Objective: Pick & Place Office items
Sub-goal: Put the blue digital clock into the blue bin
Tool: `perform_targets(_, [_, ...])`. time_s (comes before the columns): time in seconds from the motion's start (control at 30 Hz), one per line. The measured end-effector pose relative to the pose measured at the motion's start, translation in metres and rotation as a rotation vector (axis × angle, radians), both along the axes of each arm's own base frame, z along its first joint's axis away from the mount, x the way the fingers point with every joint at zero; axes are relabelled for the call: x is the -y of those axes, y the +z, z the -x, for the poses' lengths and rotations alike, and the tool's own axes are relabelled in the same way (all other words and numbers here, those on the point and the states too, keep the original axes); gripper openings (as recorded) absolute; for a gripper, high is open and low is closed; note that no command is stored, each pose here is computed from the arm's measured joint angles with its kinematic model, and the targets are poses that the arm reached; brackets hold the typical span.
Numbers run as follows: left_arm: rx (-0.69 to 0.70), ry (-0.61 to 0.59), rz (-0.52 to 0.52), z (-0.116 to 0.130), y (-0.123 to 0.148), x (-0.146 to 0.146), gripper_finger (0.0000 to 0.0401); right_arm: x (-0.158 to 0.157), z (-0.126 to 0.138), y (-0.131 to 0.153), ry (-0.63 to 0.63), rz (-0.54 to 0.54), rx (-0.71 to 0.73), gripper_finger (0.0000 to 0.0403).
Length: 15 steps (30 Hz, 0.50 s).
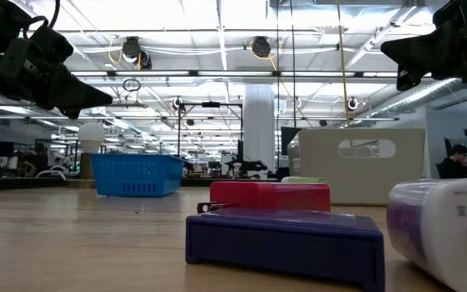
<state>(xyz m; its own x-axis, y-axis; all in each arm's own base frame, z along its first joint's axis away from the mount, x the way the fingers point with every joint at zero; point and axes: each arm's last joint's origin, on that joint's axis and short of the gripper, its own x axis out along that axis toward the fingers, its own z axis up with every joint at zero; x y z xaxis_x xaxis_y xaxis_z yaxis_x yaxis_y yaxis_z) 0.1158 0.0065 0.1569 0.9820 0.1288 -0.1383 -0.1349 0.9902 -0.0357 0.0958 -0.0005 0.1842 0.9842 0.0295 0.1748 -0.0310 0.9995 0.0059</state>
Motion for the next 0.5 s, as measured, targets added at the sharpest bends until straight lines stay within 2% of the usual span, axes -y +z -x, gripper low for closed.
perform_targets(0.23, [-0.006,0.041,-0.006,0.0003,-0.0005,-0.0012,0.0026,0.0000,0.0001,0.0005,0.000,0.002,0.007,0.0001])
perform_targets(0.5, [0.007,0.064,0.067,0.0003,-0.0004,-0.0015,0.0026,0.0000,0.0000,-0.0002,0.000,0.000,0.000,0.0001])
